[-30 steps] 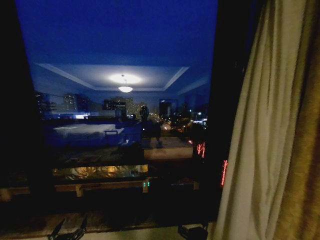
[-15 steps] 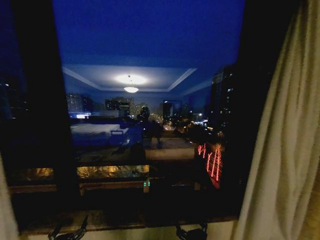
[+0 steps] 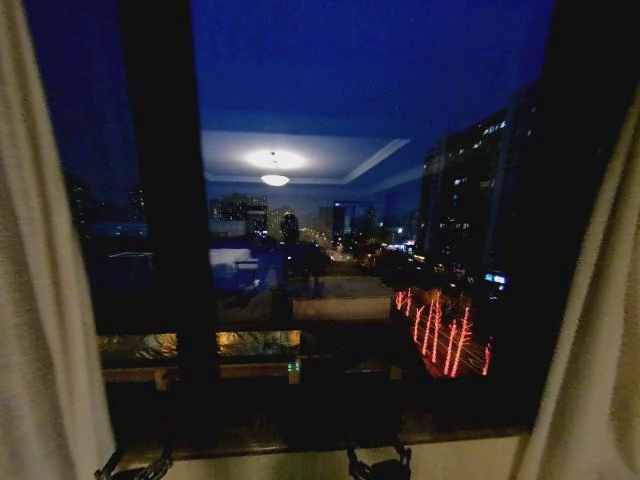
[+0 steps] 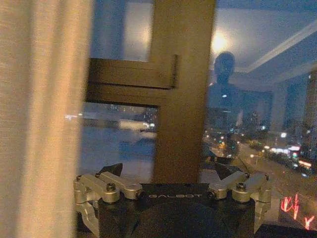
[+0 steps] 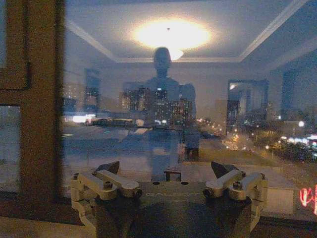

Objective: Open the curtains by pulling them apart, changing their state from closed to fully open.

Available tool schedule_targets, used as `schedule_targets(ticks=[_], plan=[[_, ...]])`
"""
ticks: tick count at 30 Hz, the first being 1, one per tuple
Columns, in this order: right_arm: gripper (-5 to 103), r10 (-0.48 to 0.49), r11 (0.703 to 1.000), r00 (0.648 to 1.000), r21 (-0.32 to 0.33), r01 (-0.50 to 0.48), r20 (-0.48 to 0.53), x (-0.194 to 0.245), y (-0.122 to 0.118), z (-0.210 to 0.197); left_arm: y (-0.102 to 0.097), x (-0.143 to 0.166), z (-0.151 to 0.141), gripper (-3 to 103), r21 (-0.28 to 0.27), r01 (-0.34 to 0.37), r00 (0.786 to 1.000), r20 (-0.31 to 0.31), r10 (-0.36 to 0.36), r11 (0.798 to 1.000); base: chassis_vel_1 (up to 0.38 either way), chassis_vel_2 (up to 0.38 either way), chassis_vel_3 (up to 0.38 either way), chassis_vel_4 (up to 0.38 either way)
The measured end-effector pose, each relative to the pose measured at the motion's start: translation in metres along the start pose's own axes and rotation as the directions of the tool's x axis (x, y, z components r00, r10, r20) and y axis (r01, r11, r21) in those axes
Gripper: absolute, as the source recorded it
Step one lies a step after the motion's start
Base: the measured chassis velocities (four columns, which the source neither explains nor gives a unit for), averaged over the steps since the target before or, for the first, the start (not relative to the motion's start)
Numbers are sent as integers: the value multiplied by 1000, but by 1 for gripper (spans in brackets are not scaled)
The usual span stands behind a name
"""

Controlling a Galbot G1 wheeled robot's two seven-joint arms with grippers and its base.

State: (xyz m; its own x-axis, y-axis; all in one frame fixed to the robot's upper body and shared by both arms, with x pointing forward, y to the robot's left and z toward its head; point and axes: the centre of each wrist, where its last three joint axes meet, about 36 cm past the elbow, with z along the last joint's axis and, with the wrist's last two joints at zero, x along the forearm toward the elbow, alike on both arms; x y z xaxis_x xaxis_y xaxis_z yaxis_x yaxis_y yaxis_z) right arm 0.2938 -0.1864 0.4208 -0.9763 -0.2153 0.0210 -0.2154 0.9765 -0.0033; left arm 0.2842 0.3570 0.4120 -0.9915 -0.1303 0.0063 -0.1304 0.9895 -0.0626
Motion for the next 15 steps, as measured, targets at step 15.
schedule_targets(ticks=[15], plan=[[100,-3,1000,1000,-2,3,9,2,1,0,-1,1,1,100,0,2,1000,0,-2,1000,402,305,-404,-296]])
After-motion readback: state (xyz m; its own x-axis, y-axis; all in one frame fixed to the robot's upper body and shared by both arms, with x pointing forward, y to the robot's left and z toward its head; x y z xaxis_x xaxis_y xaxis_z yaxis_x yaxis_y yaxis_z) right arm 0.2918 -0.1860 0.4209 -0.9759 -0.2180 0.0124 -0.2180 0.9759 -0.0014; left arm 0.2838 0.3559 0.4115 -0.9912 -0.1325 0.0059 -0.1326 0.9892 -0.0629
